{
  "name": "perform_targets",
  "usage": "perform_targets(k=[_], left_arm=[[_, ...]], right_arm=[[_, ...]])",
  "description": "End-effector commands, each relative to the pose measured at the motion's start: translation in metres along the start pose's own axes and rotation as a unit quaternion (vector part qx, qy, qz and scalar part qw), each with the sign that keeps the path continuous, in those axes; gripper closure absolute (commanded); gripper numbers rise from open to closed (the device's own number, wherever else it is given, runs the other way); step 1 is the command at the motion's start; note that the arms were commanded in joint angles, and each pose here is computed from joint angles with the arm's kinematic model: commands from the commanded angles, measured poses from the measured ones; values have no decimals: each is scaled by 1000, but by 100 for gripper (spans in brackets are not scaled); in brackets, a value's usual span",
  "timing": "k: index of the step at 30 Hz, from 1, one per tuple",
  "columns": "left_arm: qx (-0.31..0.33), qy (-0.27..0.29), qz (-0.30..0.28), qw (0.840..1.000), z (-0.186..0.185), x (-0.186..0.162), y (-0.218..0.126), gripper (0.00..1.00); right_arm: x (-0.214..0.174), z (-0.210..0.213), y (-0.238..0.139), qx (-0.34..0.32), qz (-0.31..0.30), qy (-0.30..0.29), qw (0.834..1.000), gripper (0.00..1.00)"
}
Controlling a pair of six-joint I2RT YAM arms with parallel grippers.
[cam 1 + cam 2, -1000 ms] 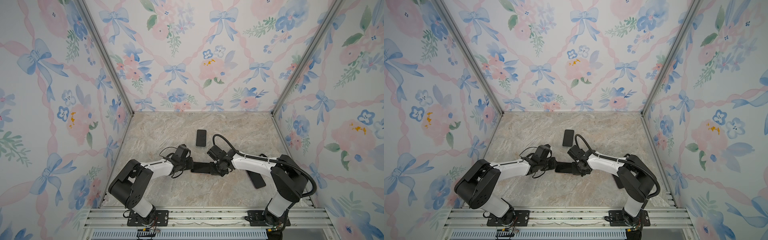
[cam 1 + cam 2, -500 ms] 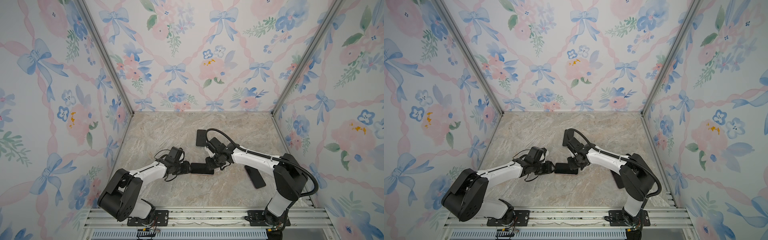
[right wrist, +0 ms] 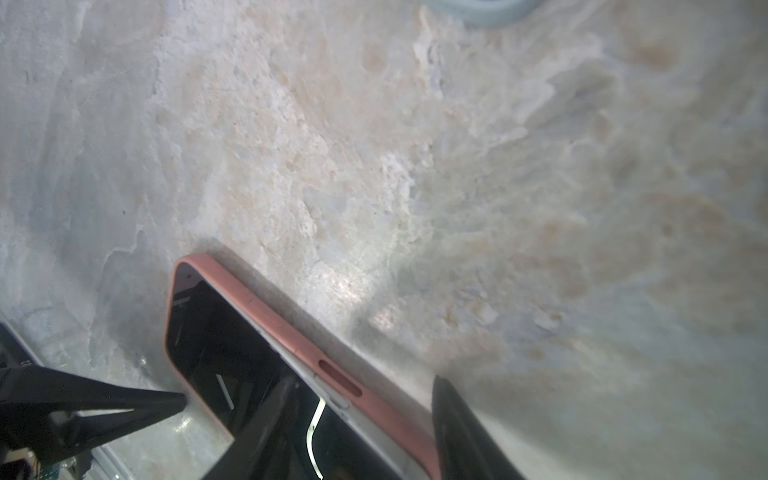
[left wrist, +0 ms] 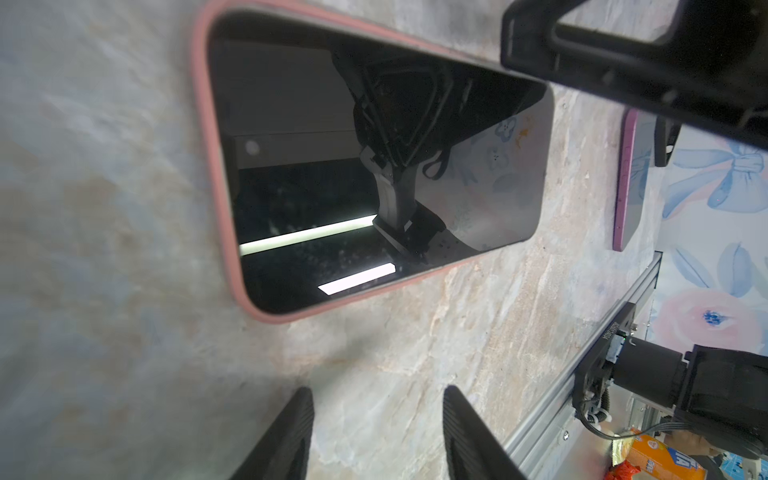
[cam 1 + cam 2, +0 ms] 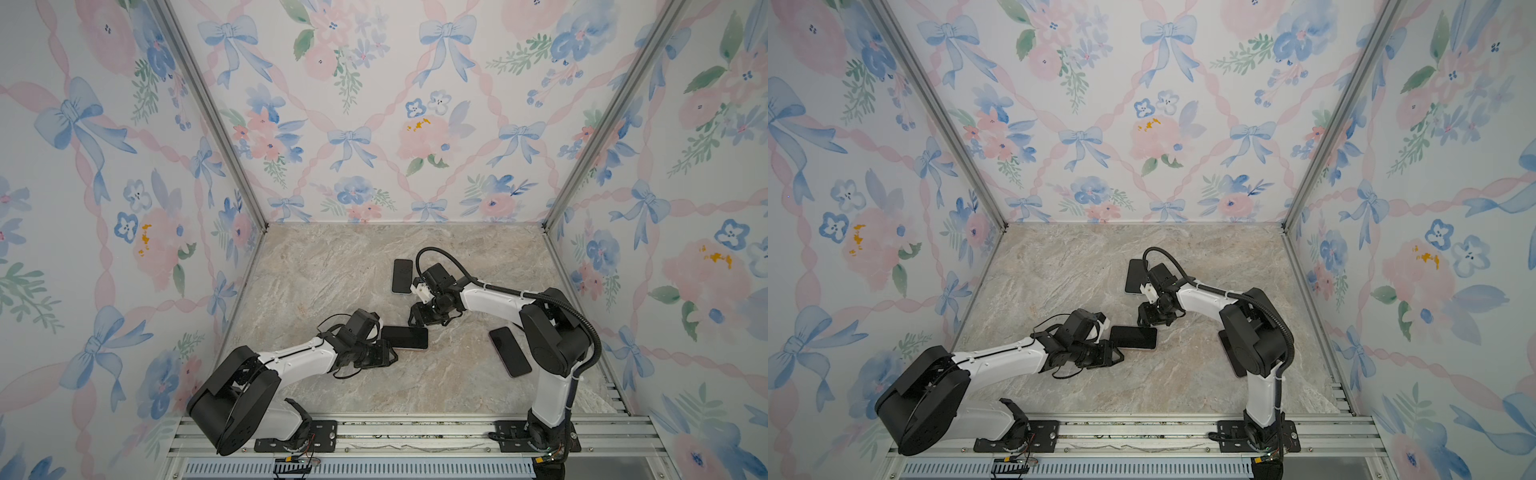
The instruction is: Put the phone into the phone case
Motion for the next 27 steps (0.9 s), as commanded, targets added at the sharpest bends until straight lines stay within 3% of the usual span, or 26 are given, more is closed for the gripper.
perform_targets(k=[1, 11, 17, 27], left_arm=[[15, -16, 14, 1000, 12, -8, 14, 52], [46, -13, 21, 999, 22, 7, 31, 69], [36, -14, 14, 999, 21, 23, 37, 72], [-1, 3, 7, 1000, -4, 59, 52, 76]], right_arm=[[-11, 6, 7, 27, 20, -5, 999, 46], [-40, 0, -1, 28, 35, 13, 999, 50], [-54, -2, -6, 32, 34, 26, 999, 56], [-73, 3, -11, 31, -8, 81, 996, 58]])
Point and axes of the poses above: each gripper's point midway between its finger pads, its own y axis out along the fingers, its own z axis along the line the jaws close on, x = y × z, the point moved 2 cm from there along -y, back along the fingers, and after that the axes turned 4 degrees about y, right-handed, at the moved point
